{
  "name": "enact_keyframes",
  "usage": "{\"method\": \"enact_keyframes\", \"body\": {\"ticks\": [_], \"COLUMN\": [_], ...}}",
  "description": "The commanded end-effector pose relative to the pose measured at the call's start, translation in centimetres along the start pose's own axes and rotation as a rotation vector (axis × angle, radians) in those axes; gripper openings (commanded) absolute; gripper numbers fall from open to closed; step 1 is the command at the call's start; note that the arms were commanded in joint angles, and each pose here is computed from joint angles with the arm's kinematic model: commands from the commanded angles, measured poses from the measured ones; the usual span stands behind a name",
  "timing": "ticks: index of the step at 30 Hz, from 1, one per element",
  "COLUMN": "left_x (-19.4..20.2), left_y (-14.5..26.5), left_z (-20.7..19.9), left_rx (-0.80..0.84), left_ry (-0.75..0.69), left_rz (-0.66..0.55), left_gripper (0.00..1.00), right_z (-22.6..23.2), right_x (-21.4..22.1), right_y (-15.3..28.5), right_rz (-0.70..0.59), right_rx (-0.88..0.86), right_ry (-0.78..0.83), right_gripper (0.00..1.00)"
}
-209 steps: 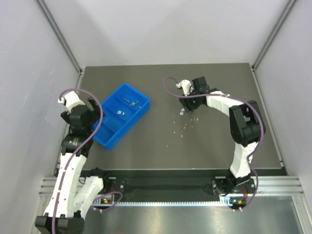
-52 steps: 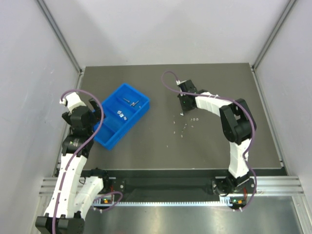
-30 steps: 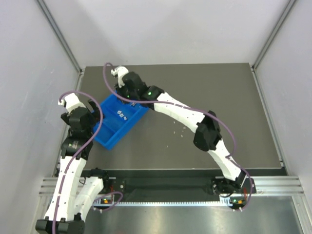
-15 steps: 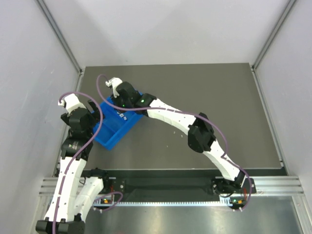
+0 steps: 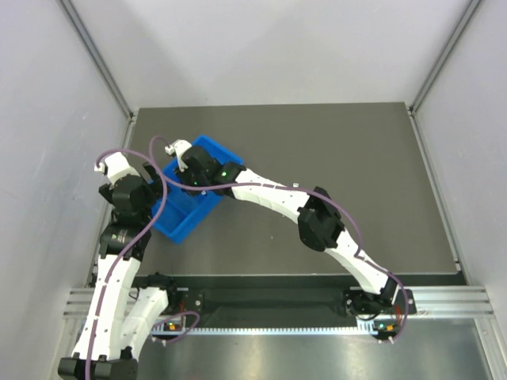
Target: Sort the screws and nuts into containers
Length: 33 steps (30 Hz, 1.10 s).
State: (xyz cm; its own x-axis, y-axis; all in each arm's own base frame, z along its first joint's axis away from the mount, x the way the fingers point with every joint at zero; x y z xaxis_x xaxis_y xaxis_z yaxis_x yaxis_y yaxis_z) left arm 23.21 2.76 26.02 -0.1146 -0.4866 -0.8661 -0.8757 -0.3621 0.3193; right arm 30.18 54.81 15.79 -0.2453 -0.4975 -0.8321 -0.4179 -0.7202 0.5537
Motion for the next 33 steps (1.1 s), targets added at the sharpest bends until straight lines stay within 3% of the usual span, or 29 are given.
{"method": "enact_keyframes", "body": {"ticks": [1,24,33], "left_x": [-1.1,-0.9,0.0], "left_y": [-0.2,-1.2,-2.1], "left_z": [-0.3,0.1,1.3], "left_rx": [0.009,-0.041,-0.077], "left_ry": [0.015,-0.015,-0.004], "left_rz": [-0.054,-0.055,-0.120], "left_gripper": [0.99,0.99,0.99], "right_z": [0.2,-4.8,-7.7], "right_x": [-1.9,-4.4,-7.1], "right_y": [0.6,5.6,9.1], "right_rz": [-0.061,-0.099,-0.165], "right_rx": [0.007,0.061,0.070], "right_ry": [0.005,0.051,0.070], "right_gripper": [0.08,0.06,0.03]}}
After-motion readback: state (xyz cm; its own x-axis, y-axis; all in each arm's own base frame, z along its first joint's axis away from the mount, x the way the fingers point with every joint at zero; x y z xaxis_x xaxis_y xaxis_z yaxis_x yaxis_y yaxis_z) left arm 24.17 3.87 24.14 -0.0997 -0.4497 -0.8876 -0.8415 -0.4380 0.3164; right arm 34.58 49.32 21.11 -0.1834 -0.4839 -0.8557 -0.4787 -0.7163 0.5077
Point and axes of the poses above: each gripper's point midway between its finger pads, its own y axis back along the fingers, its own z axis along the line the jaws close on, x = y × z, the point moved 4 cm from there along y, back along the fingers, and after that the axes turned 12 degrees about y, right-handed, at the moved point
